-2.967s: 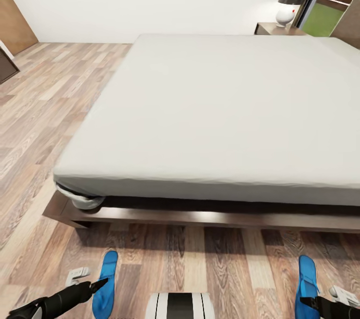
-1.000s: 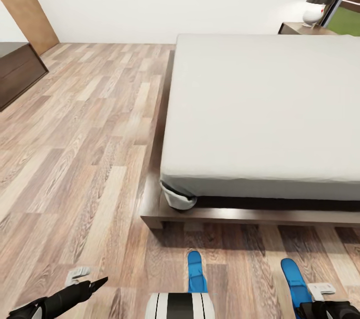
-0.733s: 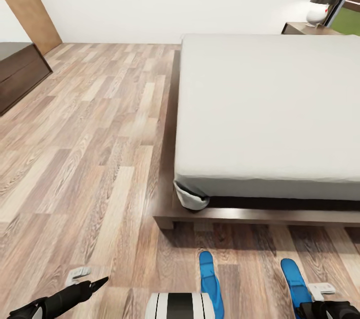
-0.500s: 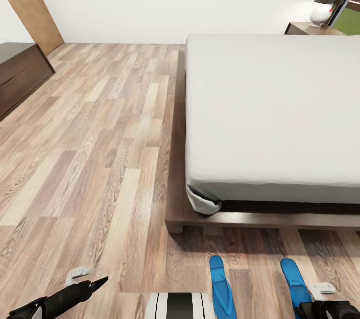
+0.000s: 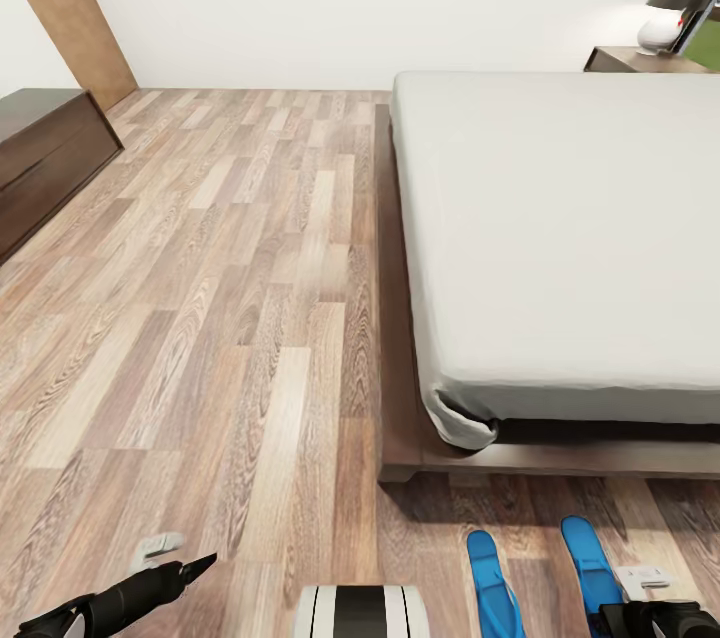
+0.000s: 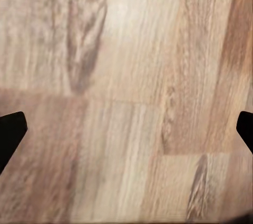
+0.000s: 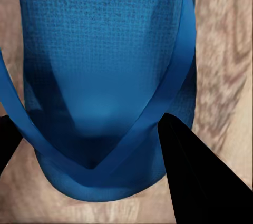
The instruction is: In the bedroom, move the book from the bed onto either nightstand, and place the two sandals side by side next to the bed.
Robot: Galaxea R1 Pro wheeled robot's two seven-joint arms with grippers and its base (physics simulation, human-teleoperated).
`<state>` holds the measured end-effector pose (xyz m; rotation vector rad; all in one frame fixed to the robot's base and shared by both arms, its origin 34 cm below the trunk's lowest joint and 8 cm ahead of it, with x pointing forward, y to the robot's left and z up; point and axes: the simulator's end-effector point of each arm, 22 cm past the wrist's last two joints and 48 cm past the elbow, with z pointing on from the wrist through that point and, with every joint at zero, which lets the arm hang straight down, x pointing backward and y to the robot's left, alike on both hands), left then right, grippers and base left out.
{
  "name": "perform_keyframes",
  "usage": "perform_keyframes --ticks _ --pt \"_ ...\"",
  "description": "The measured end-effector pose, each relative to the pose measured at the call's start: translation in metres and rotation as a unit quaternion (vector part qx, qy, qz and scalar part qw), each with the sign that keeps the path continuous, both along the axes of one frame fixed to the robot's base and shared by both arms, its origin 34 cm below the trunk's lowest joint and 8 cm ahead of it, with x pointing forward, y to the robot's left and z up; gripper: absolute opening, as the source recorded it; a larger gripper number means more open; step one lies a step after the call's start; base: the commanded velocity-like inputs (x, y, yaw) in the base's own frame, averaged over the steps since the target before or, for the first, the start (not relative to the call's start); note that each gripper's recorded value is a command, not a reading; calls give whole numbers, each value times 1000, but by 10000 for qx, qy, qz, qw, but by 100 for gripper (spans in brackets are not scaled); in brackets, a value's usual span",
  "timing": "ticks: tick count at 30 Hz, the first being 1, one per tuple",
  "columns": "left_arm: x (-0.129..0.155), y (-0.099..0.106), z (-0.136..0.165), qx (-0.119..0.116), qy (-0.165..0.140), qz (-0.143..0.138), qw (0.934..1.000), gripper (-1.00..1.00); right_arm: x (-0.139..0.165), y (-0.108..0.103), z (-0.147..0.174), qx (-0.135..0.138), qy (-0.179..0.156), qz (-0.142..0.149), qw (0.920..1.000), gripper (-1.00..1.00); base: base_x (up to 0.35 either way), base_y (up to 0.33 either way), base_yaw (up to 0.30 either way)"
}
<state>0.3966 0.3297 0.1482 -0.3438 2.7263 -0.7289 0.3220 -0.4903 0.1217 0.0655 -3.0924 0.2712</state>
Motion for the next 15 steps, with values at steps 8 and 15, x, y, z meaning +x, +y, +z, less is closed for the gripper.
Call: perform_keyframes --ticks 8,15 --pt "0 0 0 -1 -5 2 10000 100 0 0 0 -2 2 0 10000 -100 1 82 0" --pt "-4 0 -4 8 48 0 10000 100 -5 0 -3 -3 63 0 10000 -100 0 1 0"
